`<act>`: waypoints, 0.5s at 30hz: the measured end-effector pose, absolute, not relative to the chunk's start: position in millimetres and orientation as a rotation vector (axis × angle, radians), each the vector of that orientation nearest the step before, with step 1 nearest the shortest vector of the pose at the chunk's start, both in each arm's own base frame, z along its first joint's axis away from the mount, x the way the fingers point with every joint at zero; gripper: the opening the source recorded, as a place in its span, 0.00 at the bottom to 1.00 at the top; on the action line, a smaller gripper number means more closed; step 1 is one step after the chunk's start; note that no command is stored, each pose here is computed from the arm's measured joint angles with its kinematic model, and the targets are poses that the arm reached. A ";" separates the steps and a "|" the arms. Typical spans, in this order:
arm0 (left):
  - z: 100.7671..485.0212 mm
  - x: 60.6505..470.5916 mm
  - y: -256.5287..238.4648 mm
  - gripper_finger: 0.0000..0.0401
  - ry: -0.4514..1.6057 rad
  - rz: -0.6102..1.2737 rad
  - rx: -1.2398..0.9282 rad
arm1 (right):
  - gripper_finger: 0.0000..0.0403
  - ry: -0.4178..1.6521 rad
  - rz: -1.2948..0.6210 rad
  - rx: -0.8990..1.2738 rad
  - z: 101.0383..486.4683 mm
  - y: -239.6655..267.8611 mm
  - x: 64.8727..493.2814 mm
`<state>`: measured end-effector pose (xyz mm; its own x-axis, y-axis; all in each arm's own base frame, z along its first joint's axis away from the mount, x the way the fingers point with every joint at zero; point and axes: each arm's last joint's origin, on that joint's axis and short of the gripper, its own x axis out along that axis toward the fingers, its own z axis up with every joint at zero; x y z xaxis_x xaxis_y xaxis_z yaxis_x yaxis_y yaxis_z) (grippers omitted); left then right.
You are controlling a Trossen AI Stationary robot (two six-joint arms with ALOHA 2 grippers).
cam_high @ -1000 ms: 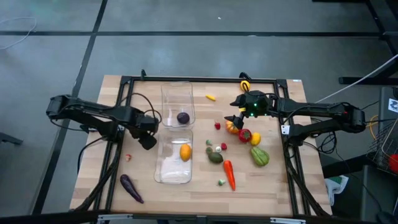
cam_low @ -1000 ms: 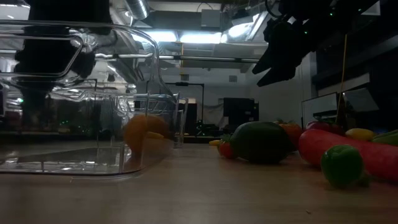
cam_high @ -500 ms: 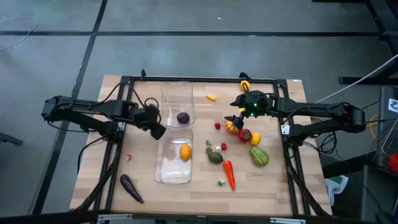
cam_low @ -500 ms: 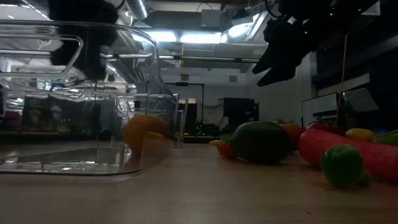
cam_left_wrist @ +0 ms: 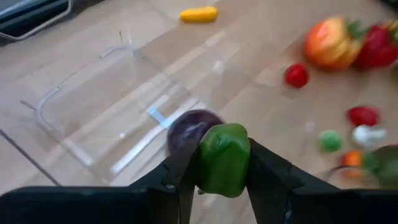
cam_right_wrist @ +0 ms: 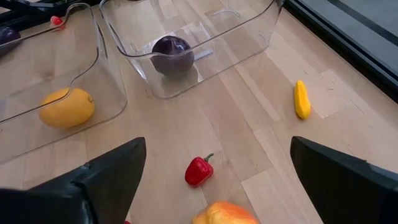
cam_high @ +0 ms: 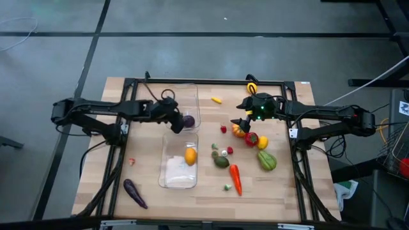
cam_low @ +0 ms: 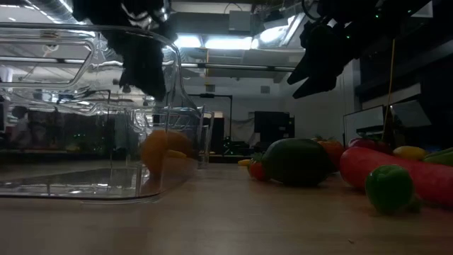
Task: Sort produce into baskets
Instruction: Put the green bell pepper into the top transparent bin
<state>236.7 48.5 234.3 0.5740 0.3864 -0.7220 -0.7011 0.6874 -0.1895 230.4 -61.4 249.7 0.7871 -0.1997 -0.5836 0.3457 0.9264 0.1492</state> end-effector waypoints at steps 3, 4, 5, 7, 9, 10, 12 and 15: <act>223.2 242.0 52.3 0.29 0.769 0.666 -0.439 | 0.98 0.597 -0.297 0.255 249.7 -61.4 230.4; 220.1 243.4 53.5 0.29 0.788 0.664 -0.420 | 0.98 0.596 -0.298 0.255 249.7 -61.4 230.4; 217.2 244.7 54.7 0.29 0.805 0.662 -0.404 | 0.98 0.596 -0.300 0.255 249.7 -61.5 230.4; 212.5 245.8 57.3 0.29 0.833 0.662 -0.386 | 0.98 0.596 -0.307 0.252 249.7 -61.7 230.3; 210.0 246.5 59.4 0.30 0.844 0.668 -0.384 | 0.98 0.592 -0.308 0.252 250.0 -61.9 230.5; 208.7 246.7 60.5 0.31 0.851 0.671 -0.386 | 0.98 0.587 -0.313 0.249 250.4 -62.1 230.7; 208.0 246.5 62.2 0.33 0.854 0.677 -0.389 | 0.98 0.565 -0.330 0.242 252.1 -62.9 231.7; 208.2 246.0 64.6 0.39 0.854 0.680 -0.382 | 0.98 0.521 -0.346 0.232 255.6 -64.1 233.7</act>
<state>246.0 64.6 208.2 0.4677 0.3922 -0.7921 -0.6837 0.7285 -0.0429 233.7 -64.1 255.6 0.8116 -0.2631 -0.5216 0.3794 0.9163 0.1282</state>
